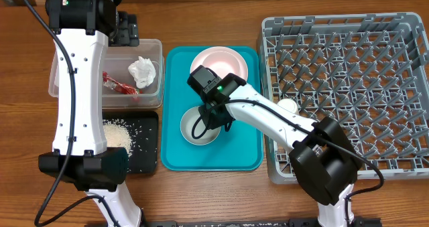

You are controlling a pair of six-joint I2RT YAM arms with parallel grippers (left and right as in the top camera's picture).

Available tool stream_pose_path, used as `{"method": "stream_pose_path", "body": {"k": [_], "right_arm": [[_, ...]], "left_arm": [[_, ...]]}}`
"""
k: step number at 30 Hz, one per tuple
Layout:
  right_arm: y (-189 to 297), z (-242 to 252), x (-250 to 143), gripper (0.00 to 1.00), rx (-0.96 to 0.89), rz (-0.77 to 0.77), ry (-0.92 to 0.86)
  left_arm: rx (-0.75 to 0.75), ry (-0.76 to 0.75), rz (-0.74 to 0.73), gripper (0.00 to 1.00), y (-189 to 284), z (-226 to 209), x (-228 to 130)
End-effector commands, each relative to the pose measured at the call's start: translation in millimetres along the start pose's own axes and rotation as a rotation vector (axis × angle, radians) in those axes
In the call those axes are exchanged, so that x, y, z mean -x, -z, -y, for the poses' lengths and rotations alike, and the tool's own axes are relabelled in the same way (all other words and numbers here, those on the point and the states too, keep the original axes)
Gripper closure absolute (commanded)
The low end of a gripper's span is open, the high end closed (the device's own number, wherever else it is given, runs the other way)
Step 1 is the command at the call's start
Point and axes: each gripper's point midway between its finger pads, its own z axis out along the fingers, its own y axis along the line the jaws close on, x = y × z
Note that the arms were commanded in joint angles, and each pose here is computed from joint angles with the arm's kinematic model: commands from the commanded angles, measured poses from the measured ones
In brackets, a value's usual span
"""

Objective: Sort waste into correct bins and load items into the dishwasher
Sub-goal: 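Move the right gripper to the white bowl on the teal tray, then grip the white bowl rim with the right gripper and lift it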

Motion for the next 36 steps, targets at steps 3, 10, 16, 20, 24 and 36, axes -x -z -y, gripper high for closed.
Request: {"method": "stream_pose_path", "body": {"k": [3,10,16,20,24,36], "right_arm": [[-2.6,1.1,-4.1,0.71,0.003,-0.019,-0.001],[-2.7,1.0,-4.6,0.76,0.003,-0.021,-0.001],[-2.7,1.3,-4.6,0.76,0.002,-0.021,-0.001],[-2.7,1.1,-4.6,0.76,0.002,-0.021,-0.001],[-2.8,1.5,-5.7,0.76,0.000,-0.025,-0.001],[-19.0,2.9,-9.1,0.75,-0.013,-0.057,0.000]], "left_arm": [[-0.003,-0.001,0.035,0.00,11.8,-4.1,4.5],[-0.003,-0.001,0.035,0.00,11.8,-4.1,4.5],[-0.003,-0.001,0.035,0.00,11.8,-4.1,4.5],[-0.003,-0.001,0.035,0.00,11.8,-4.1,4.5],[-0.002,0.000,0.034,0.00,11.7,-4.7,4.5],[-0.003,-0.001,0.034,0.00,11.7,-4.5,4.5]]}}
